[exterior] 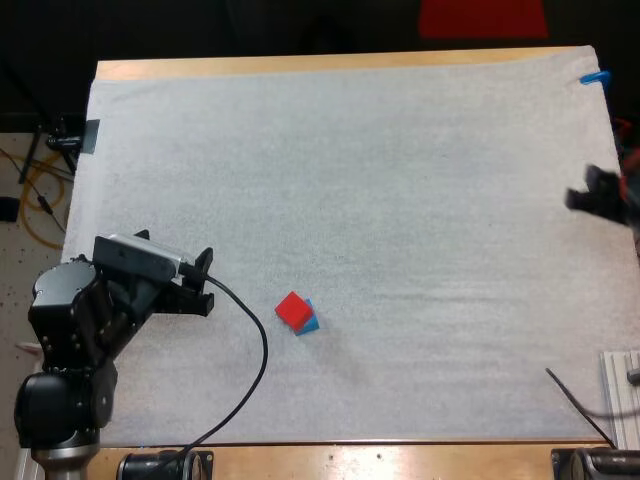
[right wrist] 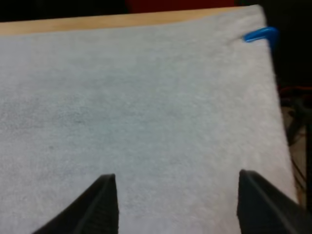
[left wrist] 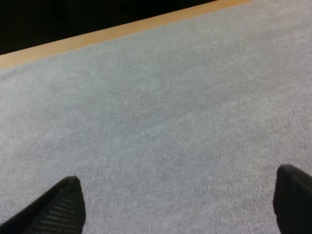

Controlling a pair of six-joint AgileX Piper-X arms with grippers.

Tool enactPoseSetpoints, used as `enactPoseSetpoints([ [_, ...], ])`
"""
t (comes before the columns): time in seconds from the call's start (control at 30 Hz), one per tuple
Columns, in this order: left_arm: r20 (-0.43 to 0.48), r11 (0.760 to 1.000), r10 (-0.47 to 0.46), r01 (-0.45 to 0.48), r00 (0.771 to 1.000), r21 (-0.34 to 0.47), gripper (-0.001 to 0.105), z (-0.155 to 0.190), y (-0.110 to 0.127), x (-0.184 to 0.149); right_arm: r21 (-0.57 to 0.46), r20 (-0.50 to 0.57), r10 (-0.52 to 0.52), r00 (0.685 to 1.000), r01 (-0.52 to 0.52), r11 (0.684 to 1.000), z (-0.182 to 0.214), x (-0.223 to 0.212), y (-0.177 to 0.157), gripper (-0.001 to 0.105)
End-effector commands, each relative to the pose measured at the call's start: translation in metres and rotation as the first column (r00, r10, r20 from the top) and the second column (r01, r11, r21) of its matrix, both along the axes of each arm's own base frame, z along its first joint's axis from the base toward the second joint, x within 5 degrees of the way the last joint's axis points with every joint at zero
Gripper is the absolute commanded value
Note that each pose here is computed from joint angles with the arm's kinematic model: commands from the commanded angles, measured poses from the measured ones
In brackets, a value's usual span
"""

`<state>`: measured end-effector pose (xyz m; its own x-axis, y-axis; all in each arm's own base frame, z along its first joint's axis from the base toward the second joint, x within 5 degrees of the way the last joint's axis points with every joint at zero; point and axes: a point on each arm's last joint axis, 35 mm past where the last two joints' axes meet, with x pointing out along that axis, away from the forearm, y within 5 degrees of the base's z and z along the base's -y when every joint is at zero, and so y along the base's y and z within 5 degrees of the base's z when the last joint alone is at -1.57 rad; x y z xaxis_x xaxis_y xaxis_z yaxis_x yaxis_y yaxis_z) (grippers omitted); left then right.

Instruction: Stack red cube on blue cube

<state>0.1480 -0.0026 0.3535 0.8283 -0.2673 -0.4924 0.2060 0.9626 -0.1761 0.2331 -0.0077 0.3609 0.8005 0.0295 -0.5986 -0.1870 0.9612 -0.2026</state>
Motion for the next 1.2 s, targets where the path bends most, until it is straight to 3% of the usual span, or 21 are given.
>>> enactPoseSetpoints([
  [0.0,0.0,1.0,0.014,-0.014,1.0,-0.003,0.076,0.003,0.0,-0.005,-0.013,0.04,0.005,0.999,-0.004,1.0,0.004,-0.02,-0.002,0.052],
  [0.17,0.045,1.0,0.011,-0.011,0.999,-0.001,0.076,0.01,-0.002,-0.031,-0.016,0.117,0.018,0.993,-0.016,1.0,0.002,-0.072,0.002,0.052],
  [0.27,0.125,1.0,0.011,-0.011,0.992,0.002,0.076,0.018,-0.003,-0.055,-0.016,0.15,0.023,0.988,-0.021,1.0,-0.004,-0.102,0.004,0.052],
  [0.4,0.238,1.0,0.006,-0.01,0.971,0.014,0.076,0.023,-0.005,-0.096,-0.016,0.199,0.03,0.98,-0.027,1.0,-0.014,-0.14,0.006,0.052],
  [0.63,0.329,1.0,0.005,-0.011,0.944,0.018,0.076,-0.002,-0.008,-0.148,-0.008,0.286,0.064,0.956,-0.065,0.998,-0.04,-0.187,0.01,0.052],
  [0.8,0.247,1.0,0.017,-0.022,0.969,0.017,0.076,-0.018,-0.008,-0.145,0.002,0.33,0.055,0.943,-0.059,0.998,-0.051,-0.206,0.011,0.052],
  [0.93,0.154,0.997,0.059,-0.065,0.986,0.032,0.076,-0.027,-0.006,-0.149,0.004,0.31,0.055,0.949,-0.059,0.998,-0.057,-0.204,0.011,0.052],
  [1.17,0.171,0.988,0.131,-0.142,0.977,0.057,0.076,-0.028,-0.003,-0.146,-0.008,0.353,0.062,0.933,-0.064,0.998,-0.056,-0.199,0.011,0.052],
])
